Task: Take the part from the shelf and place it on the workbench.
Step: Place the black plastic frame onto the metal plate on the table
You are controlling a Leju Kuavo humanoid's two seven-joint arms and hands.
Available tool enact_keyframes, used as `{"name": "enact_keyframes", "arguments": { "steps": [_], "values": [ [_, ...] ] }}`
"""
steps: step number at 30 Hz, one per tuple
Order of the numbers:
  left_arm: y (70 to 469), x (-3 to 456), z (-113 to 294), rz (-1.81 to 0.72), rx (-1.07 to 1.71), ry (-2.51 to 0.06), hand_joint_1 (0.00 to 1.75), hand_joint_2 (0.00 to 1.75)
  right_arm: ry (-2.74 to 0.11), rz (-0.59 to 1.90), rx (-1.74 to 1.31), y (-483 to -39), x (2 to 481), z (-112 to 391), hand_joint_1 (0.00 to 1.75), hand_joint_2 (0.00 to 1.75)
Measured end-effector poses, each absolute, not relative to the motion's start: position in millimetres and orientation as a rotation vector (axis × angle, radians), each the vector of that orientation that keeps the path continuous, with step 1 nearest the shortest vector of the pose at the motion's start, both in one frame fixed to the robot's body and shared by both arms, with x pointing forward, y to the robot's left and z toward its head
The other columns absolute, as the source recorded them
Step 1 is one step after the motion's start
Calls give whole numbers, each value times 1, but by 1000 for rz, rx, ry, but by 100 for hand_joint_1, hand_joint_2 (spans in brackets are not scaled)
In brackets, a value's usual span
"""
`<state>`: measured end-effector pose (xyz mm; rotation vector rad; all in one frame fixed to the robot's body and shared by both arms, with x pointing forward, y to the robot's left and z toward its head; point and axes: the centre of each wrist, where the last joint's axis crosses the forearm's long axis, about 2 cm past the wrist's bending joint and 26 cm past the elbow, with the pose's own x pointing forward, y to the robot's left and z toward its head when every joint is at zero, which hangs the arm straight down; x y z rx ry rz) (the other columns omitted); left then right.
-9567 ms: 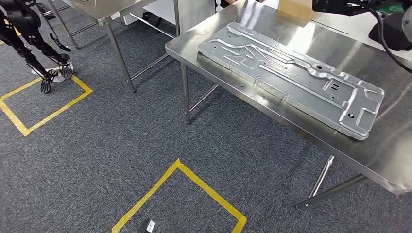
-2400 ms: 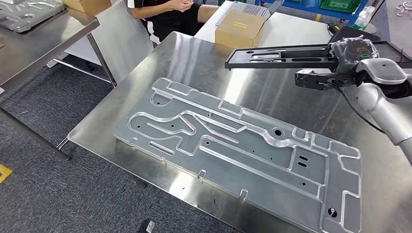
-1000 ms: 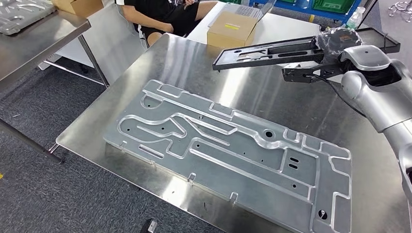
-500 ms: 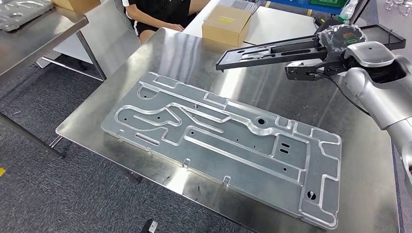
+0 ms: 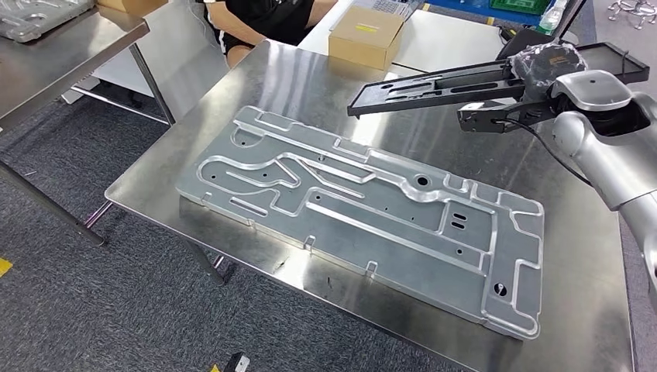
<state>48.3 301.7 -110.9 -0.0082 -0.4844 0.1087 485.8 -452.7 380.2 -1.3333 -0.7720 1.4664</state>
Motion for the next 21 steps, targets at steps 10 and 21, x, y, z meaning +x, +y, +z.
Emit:
{"name": "enact_keyframes", "arguments": {
  "steps": [10, 21],
  "values": [
    [302, 51, -111, 113, 8, -478, 0, 175, -817, 1467, -1351, -424, 492, 355, 175, 175],
    [301, 51, -111, 102, 10, -508, 0, 175, -840, 1497, -1332, -390, 495, 321, 175, 175]
  ]
}}
